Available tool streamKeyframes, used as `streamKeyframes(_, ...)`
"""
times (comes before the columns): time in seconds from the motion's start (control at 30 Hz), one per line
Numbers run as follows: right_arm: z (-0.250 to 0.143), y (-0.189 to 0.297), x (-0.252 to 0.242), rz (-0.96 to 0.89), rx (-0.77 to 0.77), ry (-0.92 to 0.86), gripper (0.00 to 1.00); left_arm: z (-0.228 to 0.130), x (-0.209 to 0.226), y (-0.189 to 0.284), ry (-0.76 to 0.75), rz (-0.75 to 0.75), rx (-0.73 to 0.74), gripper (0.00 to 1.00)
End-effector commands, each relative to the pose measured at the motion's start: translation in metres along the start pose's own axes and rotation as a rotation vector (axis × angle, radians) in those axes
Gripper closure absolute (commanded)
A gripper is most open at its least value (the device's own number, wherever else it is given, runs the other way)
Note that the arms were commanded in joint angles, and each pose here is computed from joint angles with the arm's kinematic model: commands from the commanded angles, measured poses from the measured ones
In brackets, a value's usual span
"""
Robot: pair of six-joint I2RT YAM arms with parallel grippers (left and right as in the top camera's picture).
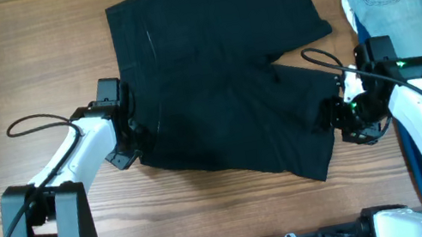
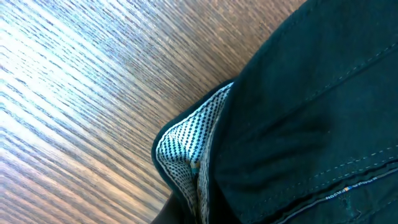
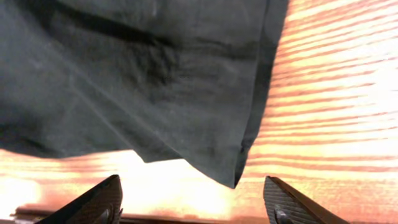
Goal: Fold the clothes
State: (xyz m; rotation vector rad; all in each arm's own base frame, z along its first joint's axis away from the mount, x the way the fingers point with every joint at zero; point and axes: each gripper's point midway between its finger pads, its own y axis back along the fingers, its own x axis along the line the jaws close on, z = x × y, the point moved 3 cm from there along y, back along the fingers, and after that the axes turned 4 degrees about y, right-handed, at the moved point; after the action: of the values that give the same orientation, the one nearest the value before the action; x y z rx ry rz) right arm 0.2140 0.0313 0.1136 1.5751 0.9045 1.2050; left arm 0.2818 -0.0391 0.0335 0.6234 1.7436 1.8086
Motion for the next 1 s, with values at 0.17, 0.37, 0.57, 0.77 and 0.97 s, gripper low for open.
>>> streamKeyframes(0.17,-0.037,-0.026,0.043,-0.044,0.102,0.126,0.28,0.001,0.010,0.002,-0.004,0.030,-0.011,0.96)
streamKeyframes(0.37,-0.071,-0.067,0.020,-0.254,0.120,-0.048,0.34,-0.004,0.017,0.003,-0.006,0.064,0.010,0.96)
streamKeyframes(0.57,-0.073,-0.086,-0.003,-0.329,0.041,-0.232,0.39,-0.003,0.020,0.003,-0.005,0.080,0.004,0.96)
streamKeyframes(0.77,-0.078,-0.109,-0.004,-0.253,0.043,-0.261,0.35,-0.003,0.020,0.003,-0.005,0.080,0.004,0.96)
streamKeyframes(0.97,-0.067,-0.109,-0.008,-0.267,-0.021,-0.307,0.38,-0.002,0.019,0.003,-0.005,0.076,0.001,0.96)
